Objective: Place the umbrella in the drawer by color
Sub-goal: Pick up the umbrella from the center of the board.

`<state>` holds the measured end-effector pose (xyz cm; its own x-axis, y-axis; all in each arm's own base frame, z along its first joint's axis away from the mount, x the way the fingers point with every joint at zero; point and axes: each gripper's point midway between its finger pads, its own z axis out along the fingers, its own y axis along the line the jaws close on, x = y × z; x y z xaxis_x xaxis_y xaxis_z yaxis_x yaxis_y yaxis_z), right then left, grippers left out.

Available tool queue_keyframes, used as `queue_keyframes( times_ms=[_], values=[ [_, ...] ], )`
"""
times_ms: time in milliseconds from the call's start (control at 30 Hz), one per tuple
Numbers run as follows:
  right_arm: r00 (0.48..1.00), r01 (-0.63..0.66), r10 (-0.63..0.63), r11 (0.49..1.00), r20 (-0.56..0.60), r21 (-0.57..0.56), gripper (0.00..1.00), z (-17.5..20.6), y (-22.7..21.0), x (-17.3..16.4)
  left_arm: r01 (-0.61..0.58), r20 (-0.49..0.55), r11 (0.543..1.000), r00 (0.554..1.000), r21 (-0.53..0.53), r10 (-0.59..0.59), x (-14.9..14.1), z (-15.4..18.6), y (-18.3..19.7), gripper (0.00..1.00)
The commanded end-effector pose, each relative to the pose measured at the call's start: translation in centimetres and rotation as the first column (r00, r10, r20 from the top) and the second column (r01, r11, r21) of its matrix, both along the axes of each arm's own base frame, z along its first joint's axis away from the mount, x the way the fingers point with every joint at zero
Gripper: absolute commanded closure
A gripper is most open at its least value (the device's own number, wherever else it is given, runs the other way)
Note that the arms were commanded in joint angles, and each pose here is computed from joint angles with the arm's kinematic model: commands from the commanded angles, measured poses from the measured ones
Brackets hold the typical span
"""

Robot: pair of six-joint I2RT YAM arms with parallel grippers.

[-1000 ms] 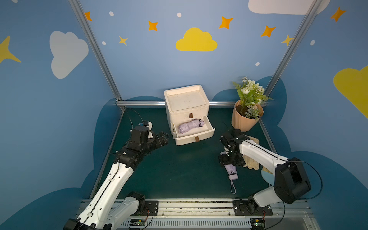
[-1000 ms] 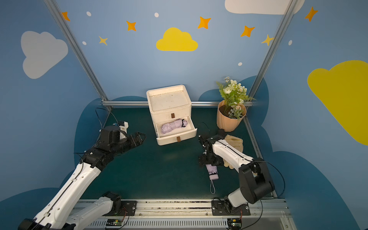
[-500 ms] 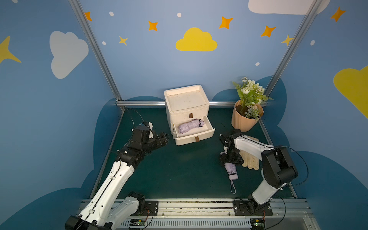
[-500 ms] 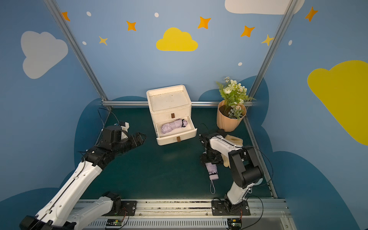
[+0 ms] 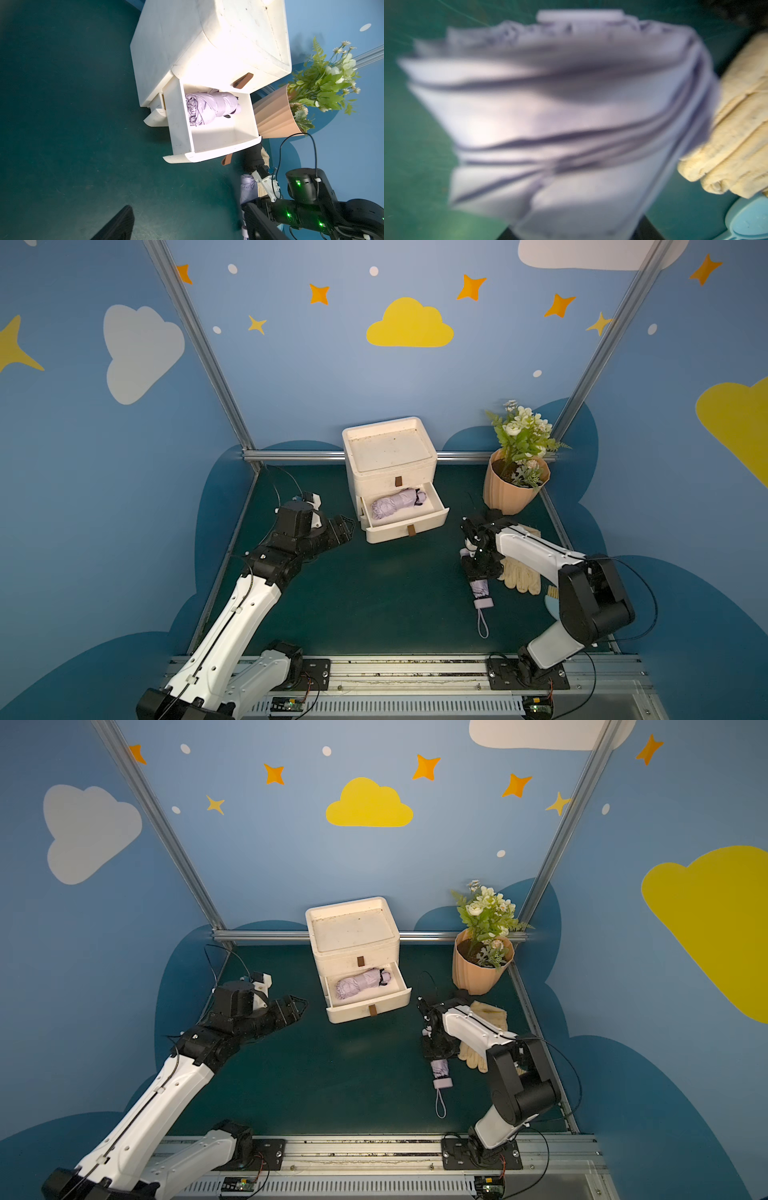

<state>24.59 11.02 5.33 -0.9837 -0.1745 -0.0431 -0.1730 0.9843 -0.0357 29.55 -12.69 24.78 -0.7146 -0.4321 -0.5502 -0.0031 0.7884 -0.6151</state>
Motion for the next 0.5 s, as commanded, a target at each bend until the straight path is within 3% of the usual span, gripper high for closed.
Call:
queue_keyframes(
  times_ms=[0, 133, 300, 467],
  values=[
    [0.995, -0.027, 0.018, 0.995, 0.097, 0.092, 0.53, 2.6, 1.3, 0.7, 0.069, 0.057, 0.996, 0.996, -0.064, -0.065, 0.0, 2.1, -1.8, 0.16],
    [0.961, -0.124, 0.047, 0.953, 0.272, 0.275, 0.53, 7.7, 4.3, 1.2, 0.206, 0.110, 0.967, 0.975, -0.147, -0.191, -0.2, 3.7, -6.0, 0.22],
    [0.876, -0.314, 0.011, 0.771, 0.482, 0.554, 0.53, 15.4, 9.8, 0.9, 0.414, 0.211, 0.889, 0.903, -0.194, -0.375, -0.8, 6.3, -13.6, 0.23],
    [0.816, -0.396, -0.081, 0.642, 0.572, 0.656, 0.53, 19.9, 12.1, 0.1, 0.514, 0.271, 0.840, 0.845, -0.174, -0.461, -1.0, 7.5, -19.1, 0.20]
  ],
)
